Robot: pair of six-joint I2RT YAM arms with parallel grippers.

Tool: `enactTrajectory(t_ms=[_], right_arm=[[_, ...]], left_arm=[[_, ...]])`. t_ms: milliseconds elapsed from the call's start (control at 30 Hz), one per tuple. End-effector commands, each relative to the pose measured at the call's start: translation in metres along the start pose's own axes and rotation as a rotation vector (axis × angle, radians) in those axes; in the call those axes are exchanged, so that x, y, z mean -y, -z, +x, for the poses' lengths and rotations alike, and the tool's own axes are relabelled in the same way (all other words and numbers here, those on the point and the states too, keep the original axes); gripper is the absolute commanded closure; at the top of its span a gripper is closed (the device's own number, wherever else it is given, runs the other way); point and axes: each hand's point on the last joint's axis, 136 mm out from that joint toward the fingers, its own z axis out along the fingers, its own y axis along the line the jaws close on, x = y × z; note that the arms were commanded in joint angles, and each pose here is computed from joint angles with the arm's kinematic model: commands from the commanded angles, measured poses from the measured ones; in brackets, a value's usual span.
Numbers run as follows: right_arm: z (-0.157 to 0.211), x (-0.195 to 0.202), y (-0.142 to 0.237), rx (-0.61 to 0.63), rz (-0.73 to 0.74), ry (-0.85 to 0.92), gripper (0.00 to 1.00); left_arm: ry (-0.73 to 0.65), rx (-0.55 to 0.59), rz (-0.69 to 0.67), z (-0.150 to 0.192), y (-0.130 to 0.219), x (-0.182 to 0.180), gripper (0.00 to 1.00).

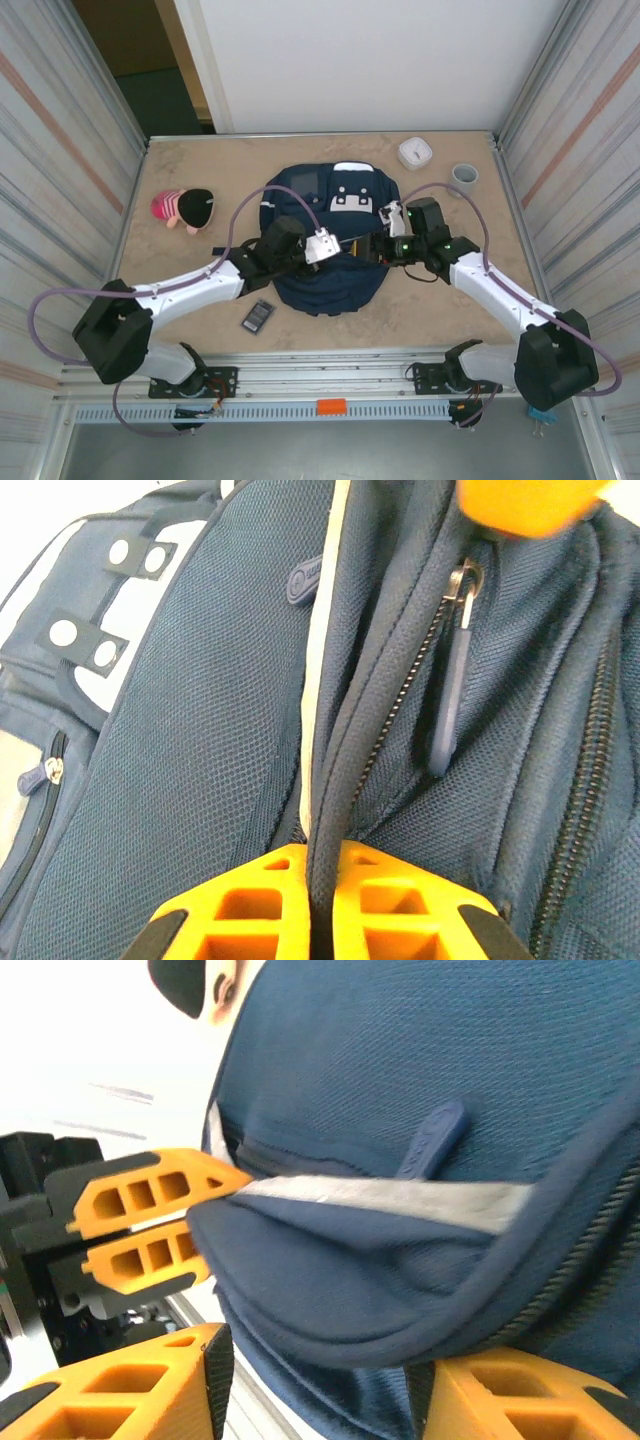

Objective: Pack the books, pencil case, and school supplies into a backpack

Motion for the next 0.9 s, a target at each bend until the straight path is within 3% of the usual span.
enactTrajectory(t_ms=[0, 267, 400, 467, 633, 867], right_arm=[[-0.021, -0.016, 0.004, 0.072, -0.097, -0.069, 0.49], [-0.039, -0.014, -0.007, 0.114, -0.139, -0.201, 0.54], [-0.048, -0.008, -0.01, 0.135, -0.122, -0.242, 0.86], [-0.051, -0.013, -0.008, 0.149, -0.139, -0.237, 0.99], [-0.055, -0.026, 0.001, 0.178, -0.155, -0.22, 1.0], [-0.064, -0.052, 0.014, 0.221, -0.2, -0.187, 1.0]], left_arm=[[-0.078, 0.167, 0.016, -0.033, 0.019, -0.001, 0.96], [-0.115, 0.244, 0.072, -0.034, 0.027, 0.002, 0.95], [-0.091, 0.255, 0.055, -0.036, 0.031, -0.005, 0.94], [0.005, 0.224, 0.059, -0.041, 0.038, -0.01, 0.85], [0.282, 0.204, 0.081, -0.062, 0.068, -0.005, 0.54], [0.724, 0.144, 0.006, -0.038, 0.082, -0.004, 0.46]])
